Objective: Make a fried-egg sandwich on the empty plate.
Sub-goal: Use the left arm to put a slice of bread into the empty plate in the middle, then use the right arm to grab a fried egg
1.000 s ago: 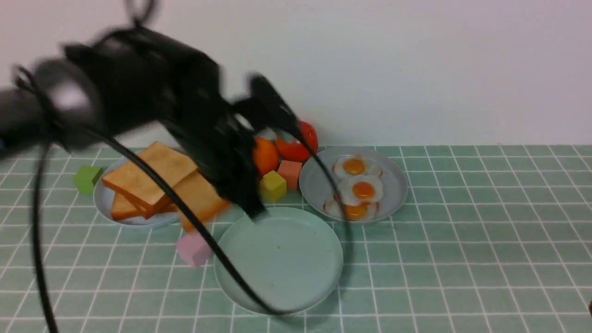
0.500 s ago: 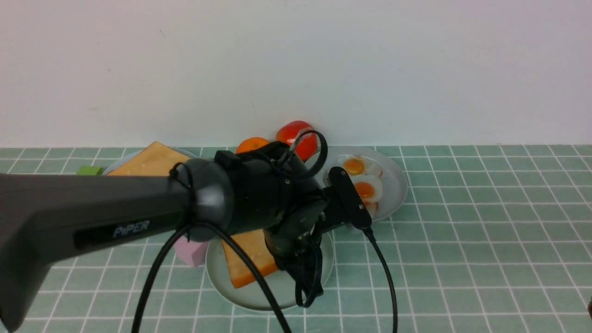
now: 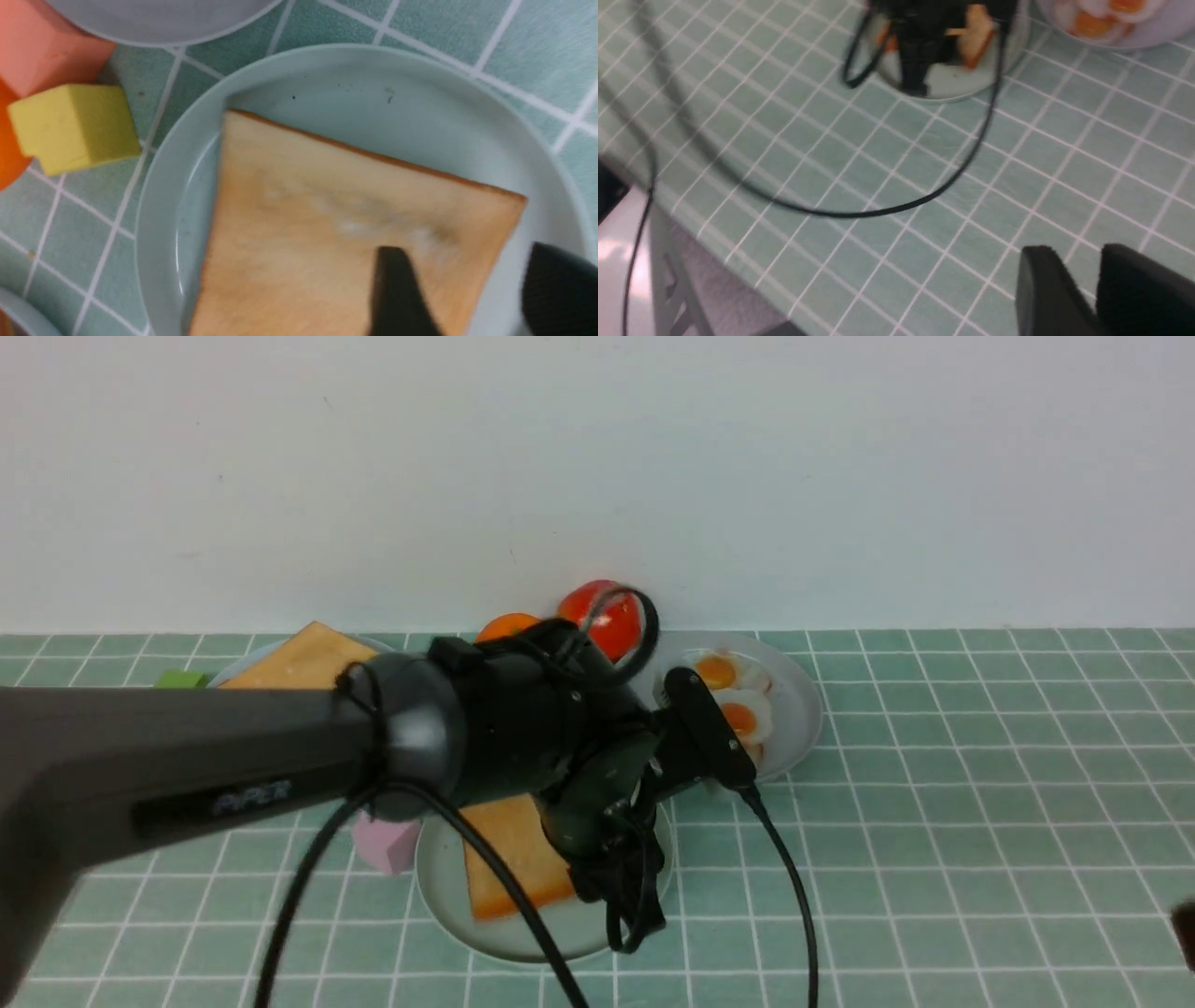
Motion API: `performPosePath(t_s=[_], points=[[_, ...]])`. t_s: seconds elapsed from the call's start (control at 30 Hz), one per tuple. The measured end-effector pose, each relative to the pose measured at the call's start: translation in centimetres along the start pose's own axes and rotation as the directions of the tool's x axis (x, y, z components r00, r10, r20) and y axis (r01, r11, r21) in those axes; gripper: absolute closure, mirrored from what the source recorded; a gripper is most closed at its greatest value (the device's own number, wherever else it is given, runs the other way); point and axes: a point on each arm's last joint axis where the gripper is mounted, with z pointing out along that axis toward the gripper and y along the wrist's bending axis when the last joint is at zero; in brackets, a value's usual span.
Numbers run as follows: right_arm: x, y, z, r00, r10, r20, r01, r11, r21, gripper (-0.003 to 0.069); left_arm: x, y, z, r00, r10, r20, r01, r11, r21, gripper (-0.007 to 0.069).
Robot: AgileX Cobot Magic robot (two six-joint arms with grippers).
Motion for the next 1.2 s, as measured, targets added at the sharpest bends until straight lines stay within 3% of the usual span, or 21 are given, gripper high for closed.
performPosePath(t_s=[0.13, 0.23, 0.33, 0.37, 0.4, 0.43, 0.47, 0.67, 0.8, 0.83, 0.87, 0.9, 0.93, 1.03, 1.2], points=[[-1.4, -1.3, 2.9, 0.995, 0.082, -0.052, -0.080, 0.996, 0.047, 0.0361, -0.5, 0.5, -4.6, 0.987, -0.136, 0.089, 0.133, 0.990, 0.039, 0.0144], [-2.7, -2.7, 6.3, 0.988, 0.124, -0.092, -0.116, 0.990, 0.080, 0.0342, -0.3, 0.9, -9.6, 0.945, -0.282, 0.165, 0.270, 0.959, 0.090, 0.0183], [-4.3, -4.6, 10.9, 0.977, 0.170, -0.128, -0.156, 0.981, 0.117, 0.0340, 1.1, 1.6, -16.1, 0.883, -0.397, 0.252, 0.381, 0.918, 0.113, 0.0354], [-4.6, -4.7, 11.1, 0.977, 0.175, -0.120, -0.161, 0.980, 0.116, 0.0340, 1.1, 1.6, -16.1, 0.881, -0.402, 0.249, 0.385, 0.916, 0.115, 0.0368], [-5.5, -5.7, 12.9, 0.967, 0.217, -0.132, -0.201, 0.972, 0.124, 0.0338, 2.3, 1.8, -19.2, 0.843, -0.437, 0.313, 0.420, 0.899, 0.122, 0.0484], [-5.9, -6.2, 13.6, 0.962, 0.238, -0.137, -0.221, 0.967, 0.125, 0.0338, 2.6, 1.8, -19.9, 0.834, -0.442, 0.331, 0.426, 0.896, 0.124, 0.0514], [-6.8, -8.0, 15.8, 0.940, 0.302, -0.161, -0.283, 0.950, 0.135, 0.0337, 4.4, 1.7, -22.8, 0.792, -0.456, 0.406, 0.442, 0.887, 0.134, 0.0616], [-8.9, -13.0, 21.1, 0.877, 0.445, -0.181, -0.434, 0.896, 0.098, 0.0337, 10.8, -0.1, -27.4, 0.675, -0.481, 0.559, 0.470, 0.865, 0.178, 0.0638], [-9.0, -16.5, 26.9, 0.794, 0.570, -0.211, -0.581, 0.814, 0.012, 0.0335, 16.8, -2.6, -28.1, 0.549, -0.500, 0.670, 0.485, 0.843, 0.232, 0.0638], [-9.2, -16.5, 26.8, 0.795, 0.572, -0.204, -0.583, 0.812, 0.006, 0.0335, 17.0, -2.7, -28.1, 0.542, -0.498, 0.676, 0.485, 0.843, 0.233, 0.0638], [-9.2, -17.7, 28.5, 0.764, 0.611, -0.208, -0.626, 0.780, -0.008, 0.0333, 18.7, -3.4, -28.0, 0.485, -0.493, 0.723, 0.484, 0.840, 0.248, 0.0638], [-9.0, -17.9, 29.0, 0.758, 0.616, -0.215, -0.632, 0.775, -0.006, 0.0333, 18.9, -3.5, -27.9, 0.485, -0.491, 0.724, 0.483, 0.840, 0.246, 0.0638], [-9.2, -19.1, 30.3, 0.735, 0.646, -0.208, -0.662, 0.749, -0.014, 0.0331, 20.1, -4.0, -27.7, 0.418, -0.499, 0.759, 0.492, 0.827, 0.273, 0.0638], [-9.0, -20.9, 32.0, 0.700, 0.684, -0.204, -0.700, 0.714, -0.010, 0.0330, 21.0, -4.3, -27.1, 0.376, -0.515, 0.770, 0.508, 0.810, 0.293, 0.0638], [-8.9, -22.3, 33.7, 0.685, 0.701, -0.198, -0.717, 0.697, -0.011, 0.0330, 20.6, -4.2, -26.7, 0.354, -0.540, 0.764, 0.524, 0.791, 0.317, 0.0638]])
